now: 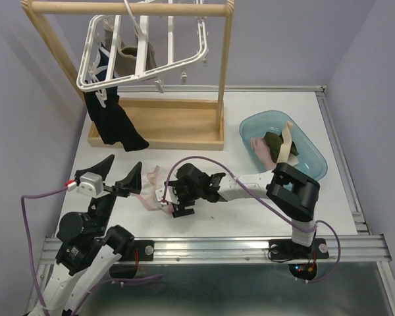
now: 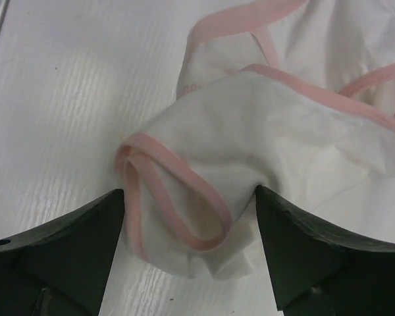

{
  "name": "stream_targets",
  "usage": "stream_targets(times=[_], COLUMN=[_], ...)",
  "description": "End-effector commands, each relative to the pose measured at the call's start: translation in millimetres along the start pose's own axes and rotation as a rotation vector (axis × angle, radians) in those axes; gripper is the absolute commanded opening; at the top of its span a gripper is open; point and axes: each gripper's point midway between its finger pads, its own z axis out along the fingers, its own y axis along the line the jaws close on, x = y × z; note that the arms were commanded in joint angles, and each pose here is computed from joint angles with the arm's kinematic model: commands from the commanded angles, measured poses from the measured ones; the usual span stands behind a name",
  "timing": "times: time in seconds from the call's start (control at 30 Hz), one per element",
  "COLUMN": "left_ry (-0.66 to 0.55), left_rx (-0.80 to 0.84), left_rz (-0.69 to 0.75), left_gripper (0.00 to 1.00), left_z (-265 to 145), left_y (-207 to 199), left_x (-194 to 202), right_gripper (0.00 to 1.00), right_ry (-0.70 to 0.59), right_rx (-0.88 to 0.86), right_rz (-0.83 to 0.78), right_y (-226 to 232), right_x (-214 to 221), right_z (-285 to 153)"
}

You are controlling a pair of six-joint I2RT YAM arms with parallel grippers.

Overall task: Remove the underwear clipped to the hanger
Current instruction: Pick up the underwear from the center of the board.

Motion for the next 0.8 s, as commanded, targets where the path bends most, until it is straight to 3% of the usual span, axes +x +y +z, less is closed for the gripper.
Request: stream_targets(times=[0.0, 0.1, 0.17, 0.2, 0.23, 0.47, 0.77], left_ry=[-0.078, -0.103, -0.099, -0.098, -0.095, -0.092, -0.085], left_rx=[-0.035, -0.04, -0.046, -0.048, -0.048, -0.052, -0.054], left_rz=[-0.031, -0.04, -0.04, -0.041, -0.04, -0.042, -0.042], left_gripper=[0.99, 0.99, 0.99, 0.99, 0.99, 0.99, 0.99], left_z=[-2, -7, -7, -7, -7, -7, -6], left_y=[6, 9, 9, 10, 10, 11, 11], left_x=[-15, -20, -19, -19, -18, -18, -16], right_gripper=[0.81, 0.64, 0.33, 0.1, 0.01, 0.0, 0.0], right_ry=[0.005, 0.012, 0.01, 0.019, 0.029, 0.108, -0.002], right_rx=[0.07, 0.093, 0.112, 0.113, 0.097, 0.038, 0.483], right_rz=[0.03, 0.044, 0.029, 0.019, 0.007, -0.158, 0.116], right_y=[-14, -18, -20, -20, -15, -15, -128], right_x=[-11, -12, -17, -16, -17, -17, -1], right_z=[8, 5, -5, -10, -21, -101, -266])
